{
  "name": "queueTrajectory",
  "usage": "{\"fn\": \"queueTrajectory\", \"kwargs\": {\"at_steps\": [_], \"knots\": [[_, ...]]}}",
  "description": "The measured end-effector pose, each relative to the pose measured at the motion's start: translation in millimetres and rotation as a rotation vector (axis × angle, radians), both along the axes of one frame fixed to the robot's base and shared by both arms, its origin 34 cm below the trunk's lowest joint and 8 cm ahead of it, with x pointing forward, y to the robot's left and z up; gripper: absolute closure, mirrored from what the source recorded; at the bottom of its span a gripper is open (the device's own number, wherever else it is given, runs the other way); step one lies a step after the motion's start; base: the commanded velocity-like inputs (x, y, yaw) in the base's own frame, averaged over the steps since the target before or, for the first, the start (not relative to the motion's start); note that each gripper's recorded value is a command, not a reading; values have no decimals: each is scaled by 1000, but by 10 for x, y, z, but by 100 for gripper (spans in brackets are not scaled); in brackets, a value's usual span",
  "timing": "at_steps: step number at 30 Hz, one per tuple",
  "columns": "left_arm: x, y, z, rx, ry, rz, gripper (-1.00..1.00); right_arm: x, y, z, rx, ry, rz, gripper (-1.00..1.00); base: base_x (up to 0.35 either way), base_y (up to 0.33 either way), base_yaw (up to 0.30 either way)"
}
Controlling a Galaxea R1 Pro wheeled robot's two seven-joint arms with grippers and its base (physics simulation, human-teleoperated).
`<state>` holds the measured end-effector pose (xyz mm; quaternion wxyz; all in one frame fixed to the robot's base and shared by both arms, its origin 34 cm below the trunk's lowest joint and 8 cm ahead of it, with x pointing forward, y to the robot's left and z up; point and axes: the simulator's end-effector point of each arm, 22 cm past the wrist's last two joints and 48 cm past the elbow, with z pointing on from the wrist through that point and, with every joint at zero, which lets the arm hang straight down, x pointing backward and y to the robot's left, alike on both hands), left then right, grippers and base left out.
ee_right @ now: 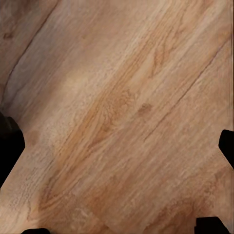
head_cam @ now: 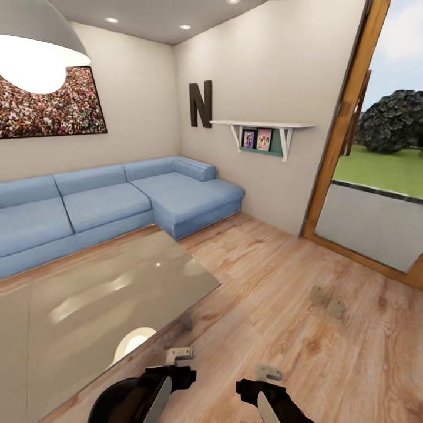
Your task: Place each of the two pumpkins and all three candles from the living room inside a cabinet in the living room (use any cabinet), then make sure every cabinet is closed, and position the cauldron so it is next to a table in the living room.
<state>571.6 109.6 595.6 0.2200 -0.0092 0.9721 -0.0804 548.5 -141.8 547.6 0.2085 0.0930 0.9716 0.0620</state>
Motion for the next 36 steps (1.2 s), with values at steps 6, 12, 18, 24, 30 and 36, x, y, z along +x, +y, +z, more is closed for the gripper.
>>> {"fn": "queueTrajectory", "kwargs": {"at_steps": [6, 12, 18, 24, 30, 36], "knots": [[5, -6, 103, -1, 0, -1, -100, 10, -2, 103, 0, -4, -1, -100, 0, 0, -281], [0, -8, 196, 0, 1, -2, -100, 12, -2, 201, 0, -4, -2, -100, 0, 0, -281], [-8, -46, 295, 3, -1, -18, -100, 14, -63, 289, -9, -3, -4, -100, 0, 0, -281], [-11, -54, 390, 4, -1, -21, -100, 11, -73, 380, -11, -2, -4, -100, 0, 0, -281], [-19, -56, 477, 4, 1, -22, -100, 8, -73, 471, -11, -2, -4, -100, 0, 0, -281], [-27, -56, 562, 5, 2, -22, -100, 4, -73, 560, -11, -1, -4, -100, 0, 0, -281]]}}
